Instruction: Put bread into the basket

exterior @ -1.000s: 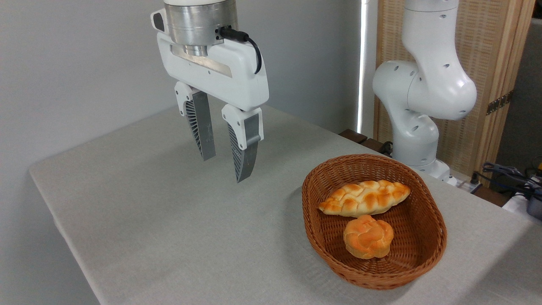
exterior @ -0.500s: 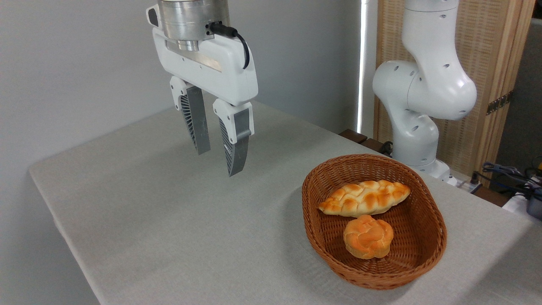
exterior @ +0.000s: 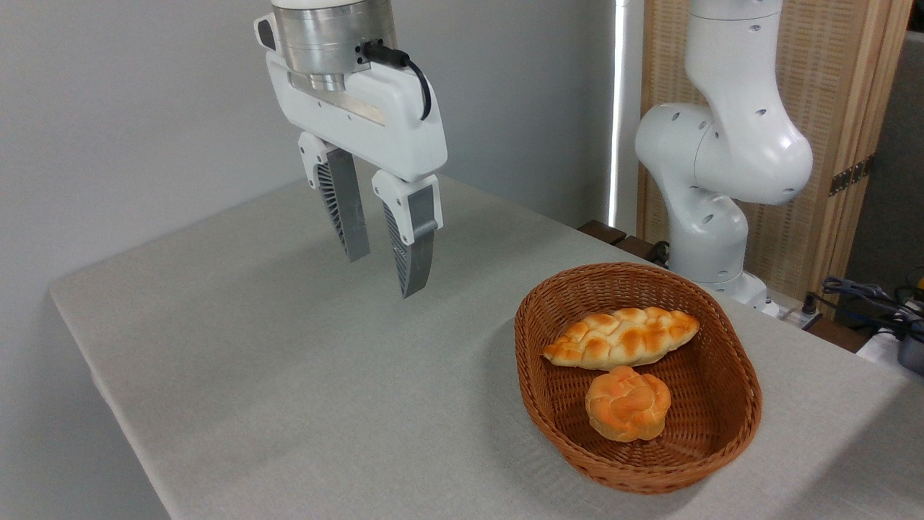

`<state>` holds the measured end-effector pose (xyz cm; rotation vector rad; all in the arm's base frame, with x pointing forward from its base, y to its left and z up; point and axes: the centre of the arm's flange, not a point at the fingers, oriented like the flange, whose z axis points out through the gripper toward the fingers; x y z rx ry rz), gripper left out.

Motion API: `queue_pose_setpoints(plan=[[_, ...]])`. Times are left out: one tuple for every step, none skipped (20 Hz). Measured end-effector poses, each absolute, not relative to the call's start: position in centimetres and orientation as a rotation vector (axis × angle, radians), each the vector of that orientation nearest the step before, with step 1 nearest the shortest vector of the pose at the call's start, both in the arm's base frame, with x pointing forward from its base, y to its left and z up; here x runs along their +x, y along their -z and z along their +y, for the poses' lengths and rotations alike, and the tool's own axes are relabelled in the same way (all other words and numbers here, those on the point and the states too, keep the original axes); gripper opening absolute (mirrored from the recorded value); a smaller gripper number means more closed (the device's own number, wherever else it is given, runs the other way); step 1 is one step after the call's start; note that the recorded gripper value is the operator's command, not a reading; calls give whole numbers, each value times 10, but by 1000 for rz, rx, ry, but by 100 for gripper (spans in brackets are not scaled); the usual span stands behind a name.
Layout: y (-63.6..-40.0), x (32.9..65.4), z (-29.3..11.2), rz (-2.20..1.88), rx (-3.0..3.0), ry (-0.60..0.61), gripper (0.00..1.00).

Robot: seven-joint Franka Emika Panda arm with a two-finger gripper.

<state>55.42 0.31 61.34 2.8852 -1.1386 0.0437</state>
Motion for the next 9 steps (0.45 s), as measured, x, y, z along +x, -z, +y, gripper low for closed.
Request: queue_pose_setpoints(plan=[[-613,554,3,-1138,2884,-38,100],[-613,554,3,-1138,2883,-36,100],[-613,554,3,-1138,2883,-36,100],[-613,554,4,-1137,2884,-36,100],[-613,554,4,-1139,2883,-36,100],[-613,554,4,-1140,2883,-36,100],[-613,554,4,-1140,2882,-36,100],[-613,554,4,-1141,2882,-36,100],[-613,554,4,-1141,2882,-36,100]])
